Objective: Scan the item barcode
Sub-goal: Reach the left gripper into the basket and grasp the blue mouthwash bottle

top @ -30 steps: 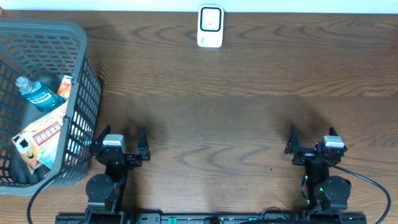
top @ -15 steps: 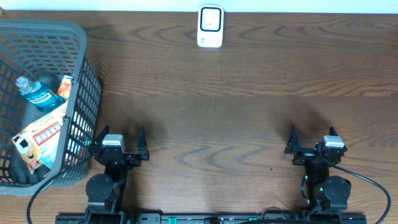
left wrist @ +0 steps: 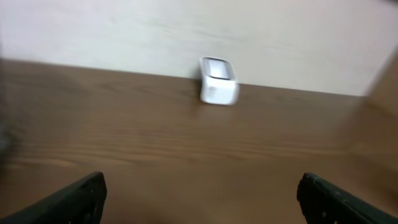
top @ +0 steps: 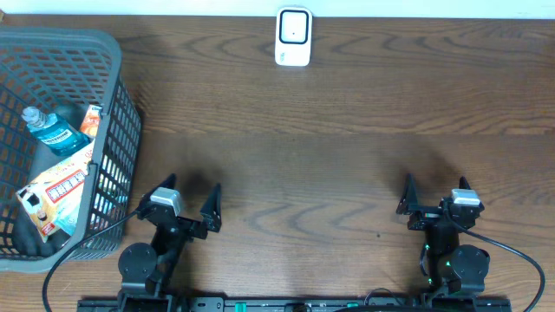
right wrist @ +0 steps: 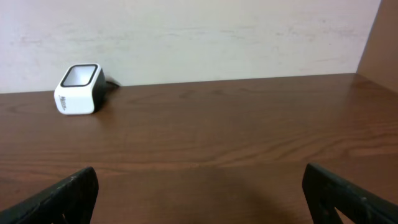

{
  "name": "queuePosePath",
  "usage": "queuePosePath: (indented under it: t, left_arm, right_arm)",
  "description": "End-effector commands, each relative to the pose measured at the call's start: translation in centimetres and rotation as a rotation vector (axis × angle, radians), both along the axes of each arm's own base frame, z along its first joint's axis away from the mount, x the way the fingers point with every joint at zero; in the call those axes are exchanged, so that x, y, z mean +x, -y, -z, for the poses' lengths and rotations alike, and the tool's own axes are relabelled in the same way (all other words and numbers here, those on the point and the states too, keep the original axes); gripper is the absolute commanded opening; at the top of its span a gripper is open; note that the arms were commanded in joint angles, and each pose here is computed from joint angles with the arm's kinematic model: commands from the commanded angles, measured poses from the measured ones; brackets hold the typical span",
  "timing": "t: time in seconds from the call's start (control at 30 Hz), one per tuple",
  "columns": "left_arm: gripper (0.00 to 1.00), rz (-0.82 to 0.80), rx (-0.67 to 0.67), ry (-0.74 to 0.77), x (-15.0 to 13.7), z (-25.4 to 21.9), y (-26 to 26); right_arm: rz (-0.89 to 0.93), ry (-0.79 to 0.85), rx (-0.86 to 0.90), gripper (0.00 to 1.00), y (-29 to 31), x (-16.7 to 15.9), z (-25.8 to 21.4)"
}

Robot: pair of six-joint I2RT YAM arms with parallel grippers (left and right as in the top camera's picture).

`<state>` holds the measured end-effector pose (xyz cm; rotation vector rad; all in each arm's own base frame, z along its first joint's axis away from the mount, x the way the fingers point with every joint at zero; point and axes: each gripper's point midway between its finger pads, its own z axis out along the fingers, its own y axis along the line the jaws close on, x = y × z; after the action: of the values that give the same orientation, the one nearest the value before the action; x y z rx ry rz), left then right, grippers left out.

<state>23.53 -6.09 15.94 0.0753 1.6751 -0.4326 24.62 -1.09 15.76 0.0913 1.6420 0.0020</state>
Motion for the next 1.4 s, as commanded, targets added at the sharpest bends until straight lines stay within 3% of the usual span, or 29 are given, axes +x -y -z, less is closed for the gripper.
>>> queuePosePath:
  t: [0.0,0.5,0.7,0.9,1.03,1.13,1.23,1.37]
  left_arm:
    - [0.98,0.160,-0.159,-0.067,-1.3,-0.8,2.7]
    - [0.98,0.302,-0.216,0.083,-3.2,-14.7,4.5]
    - [0.98,0.305,-0.204,0.113,-2.0,-20.3,4.6]
    - [0.98,0.271,-0.057,0.172,1.2,-25.6,4.3]
    - [0.98,0.242,-0.043,0.040,4.2,-25.8,4.1]
    - [0.98,0.364,-0.062,-0.065,4.4,-24.1,6.0]
    - [0.98,0.388,-0.079,-0.170,5.2,-21.7,6.4]
    - [0.98,0.423,-0.086,-0.177,6.2,-21.3,7.0]
  right_arm:
    - [-0.008,0.001,-0.005,0.99,-0.2,0.0,0.0]
    - [-0.008,0.001,-0.005,0.99,-0.2,0.0,0.0]
    - [-0.008,0.001,-0.005,0.99,-0.2,0.0,0.0]
    - [-0.008,0.001,-0.005,0.99,-0.2,0.0,0.0]
    - [-0.008,0.001,-0.005,0.99,-0.2,0.0,0.0]
    - [-0.008,0.001,-0.005,0.99,-0.2,0.0,0.0]
    - [-0.008,0.001,-0.005,0.99,-0.2,0.0,0.0]
    - [-0.008,0.001,-0.005,0.99,-0.2,0.0,0.0]
